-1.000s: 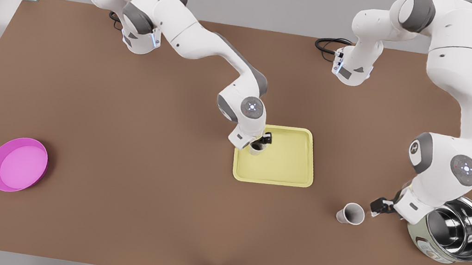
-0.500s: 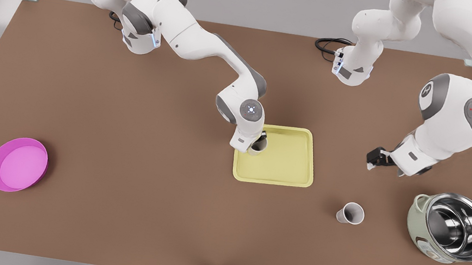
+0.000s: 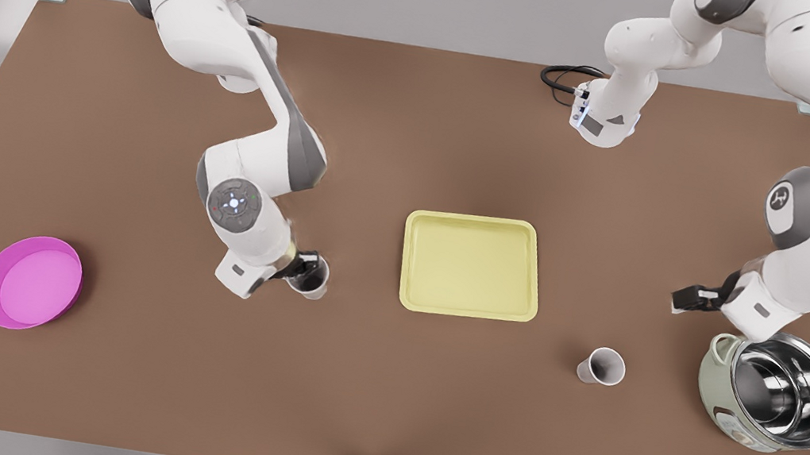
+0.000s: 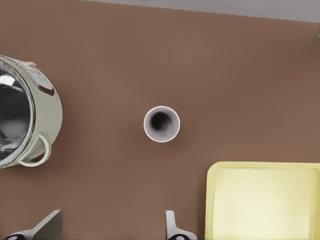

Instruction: Use the left arm to pick up the white IKEA cup from the tray and place it on the middle-left position; use the right arm to pick up the white IKEA cup from the tray and place it on the middle-right position

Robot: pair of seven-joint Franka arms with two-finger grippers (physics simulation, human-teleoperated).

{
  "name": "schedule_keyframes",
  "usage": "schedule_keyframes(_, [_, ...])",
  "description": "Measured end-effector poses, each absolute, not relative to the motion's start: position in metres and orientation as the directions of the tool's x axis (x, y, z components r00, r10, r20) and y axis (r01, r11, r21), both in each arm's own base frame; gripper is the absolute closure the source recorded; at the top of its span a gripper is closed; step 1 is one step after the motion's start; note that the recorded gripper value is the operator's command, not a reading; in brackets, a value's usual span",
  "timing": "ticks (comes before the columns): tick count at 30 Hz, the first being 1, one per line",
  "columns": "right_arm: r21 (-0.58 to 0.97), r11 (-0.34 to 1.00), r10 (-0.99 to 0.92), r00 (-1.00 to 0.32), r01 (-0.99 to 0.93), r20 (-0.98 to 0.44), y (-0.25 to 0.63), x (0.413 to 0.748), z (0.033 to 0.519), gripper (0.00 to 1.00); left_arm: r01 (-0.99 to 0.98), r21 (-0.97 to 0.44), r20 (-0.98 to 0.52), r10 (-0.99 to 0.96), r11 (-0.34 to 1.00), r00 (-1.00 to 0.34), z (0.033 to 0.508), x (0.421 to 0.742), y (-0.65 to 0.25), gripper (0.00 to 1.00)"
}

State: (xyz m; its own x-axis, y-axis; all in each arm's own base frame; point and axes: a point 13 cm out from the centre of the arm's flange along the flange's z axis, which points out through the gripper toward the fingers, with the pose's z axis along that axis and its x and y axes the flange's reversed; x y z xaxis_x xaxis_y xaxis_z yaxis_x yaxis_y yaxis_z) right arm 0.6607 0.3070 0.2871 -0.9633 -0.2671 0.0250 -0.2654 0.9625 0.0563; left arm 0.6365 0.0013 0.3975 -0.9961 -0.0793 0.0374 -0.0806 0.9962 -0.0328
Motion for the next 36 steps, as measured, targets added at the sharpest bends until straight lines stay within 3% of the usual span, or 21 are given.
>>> schedule_keyframes(4, [-0.027,0.947,-0.317,-0.946,-0.320,0.067,0.207,0.704,0.240,1.00,-0.080,-0.043,0.037,-0.079,0.996,-0.996,0.398,0.637,-0.001,0.00])
schedule_keyframes(12, [-0.039,0.849,-0.515,-0.842,-0.527,0.163,0.149,0.720,0.132,1.00,-0.020,-0.039,0.043,-0.019,0.999,-0.999,0.393,0.635,-0.024,0.00])
schedule_keyframes(20, [0.028,0.751,-0.650,-0.732,-0.660,0.205,0.146,0.708,0.128,1.00,0.009,-0.005,0.031,0.009,1.000,-0.999,0.389,0.641,-0.027,0.00])
schedule_keyframes(36, [0.023,0.603,-0.798,-0.601,-0.798,0.049,0.182,0.735,0.147,1.00,0.007,0.001,-0.001,0.007,1.000,-1.000,0.388,0.650,-0.019,0.00])
